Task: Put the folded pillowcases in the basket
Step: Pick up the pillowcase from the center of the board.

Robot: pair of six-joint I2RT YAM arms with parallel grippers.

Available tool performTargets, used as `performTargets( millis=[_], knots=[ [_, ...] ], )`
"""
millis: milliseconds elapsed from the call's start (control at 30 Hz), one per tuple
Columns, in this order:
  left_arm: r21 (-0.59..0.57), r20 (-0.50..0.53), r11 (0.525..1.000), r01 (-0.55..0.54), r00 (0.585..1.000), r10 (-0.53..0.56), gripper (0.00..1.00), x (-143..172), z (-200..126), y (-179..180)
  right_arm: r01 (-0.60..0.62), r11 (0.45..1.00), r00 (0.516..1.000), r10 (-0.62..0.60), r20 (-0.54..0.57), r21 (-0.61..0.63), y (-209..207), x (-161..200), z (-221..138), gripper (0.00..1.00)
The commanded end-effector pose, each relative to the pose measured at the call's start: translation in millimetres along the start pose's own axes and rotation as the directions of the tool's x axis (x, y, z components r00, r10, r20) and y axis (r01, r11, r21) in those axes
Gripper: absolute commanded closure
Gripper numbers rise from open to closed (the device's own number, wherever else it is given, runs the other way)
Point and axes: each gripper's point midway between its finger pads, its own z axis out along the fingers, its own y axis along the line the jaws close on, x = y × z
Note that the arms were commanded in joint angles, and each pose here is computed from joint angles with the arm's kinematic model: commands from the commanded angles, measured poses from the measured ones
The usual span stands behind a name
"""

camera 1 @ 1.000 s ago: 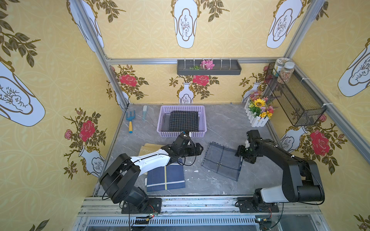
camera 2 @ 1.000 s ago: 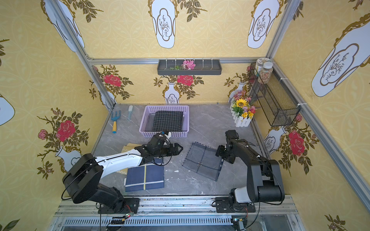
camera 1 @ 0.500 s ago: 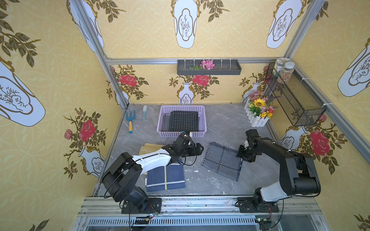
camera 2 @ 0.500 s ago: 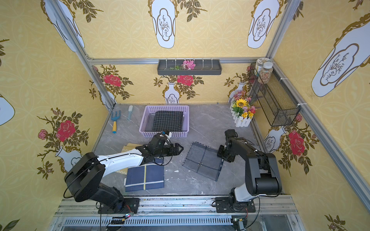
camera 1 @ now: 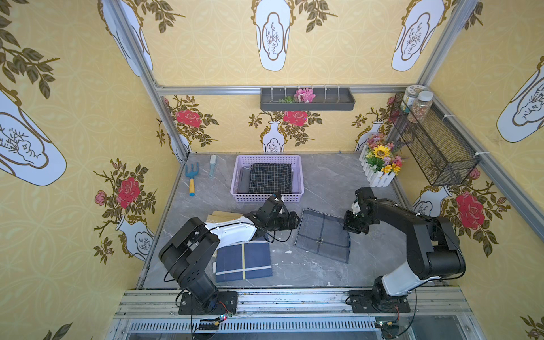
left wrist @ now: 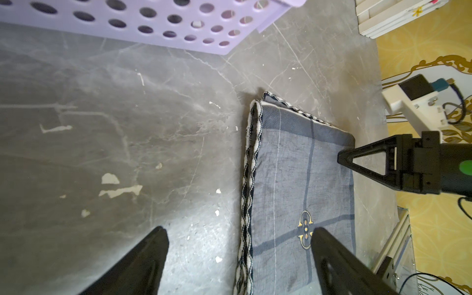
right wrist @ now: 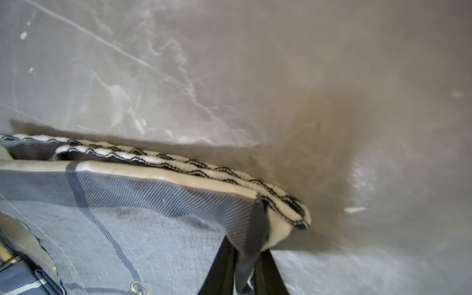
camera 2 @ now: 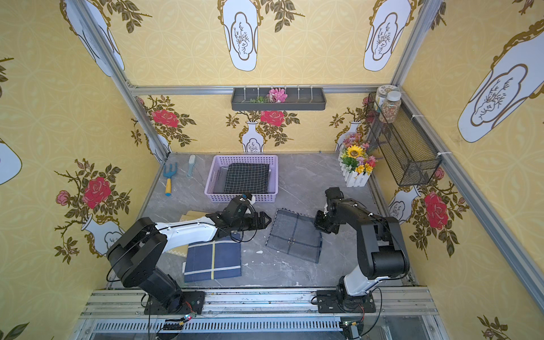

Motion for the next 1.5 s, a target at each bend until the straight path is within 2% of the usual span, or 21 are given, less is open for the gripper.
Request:
performTargets(
  millis=[0, 300, 867, 933, 1067, 1233, 1467],
  knots=[
    [-0.026, 0.019, 1.0, -0.003, 1.0, 0.004, 0.11, -3, 5, 6, 0.028, 1.0, 0.999, -0.028, -0.032, 0.003, 9, 7, 8, 0.84],
    [-0.138, -0.015, 0.99, -0.003, 1.0, 0.001, 0.23, 6, 16, 31, 0.107, 0.994, 0.994, -0.108, -0.031, -0.026, 47, 12, 19, 0.9],
    [-0.086, -0.122, 0.996, 0.006, 0.992, -0.017, 0.58, 35, 34, 28, 0.108, 0.994, 0.994, -0.109, -0.024, -0.026, 45, 17, 20, 0.92],
    [-0.083, -0.126, 0.997, 0.007, 0.992, -0.017, 0.64, 36, 36, 27, 0.108, 0.994, 0.994, -0.108, -0.022, -0.025, 44, 17, 20, 0.92],
    [-0.078, -0.125, 0.997, 0.006, 0.992, -0.016, 0.82, 34, 38, 25, 0.109, 0.994, 0.994, -0.11, -0.015, -0.029, 45, 17, 18, 0.93],
    [-0.079, -0.108, 0.997, 0.009, 0.994, -0.018, 1.0, 30, 35, 23, 0.117, 0.993, 0.993, -0.117, 0.001, -0.032, 45, 17, 14, 0.94],
    [-0.049, -0.043, 0.999, 0.019, 0.999, -0.021, 1.0, 14, 20, 11, 0.14, 0.989, 0.989, -0.138, 0.058, -0.048, 48, 15, -1, 0.97]
  ],
)
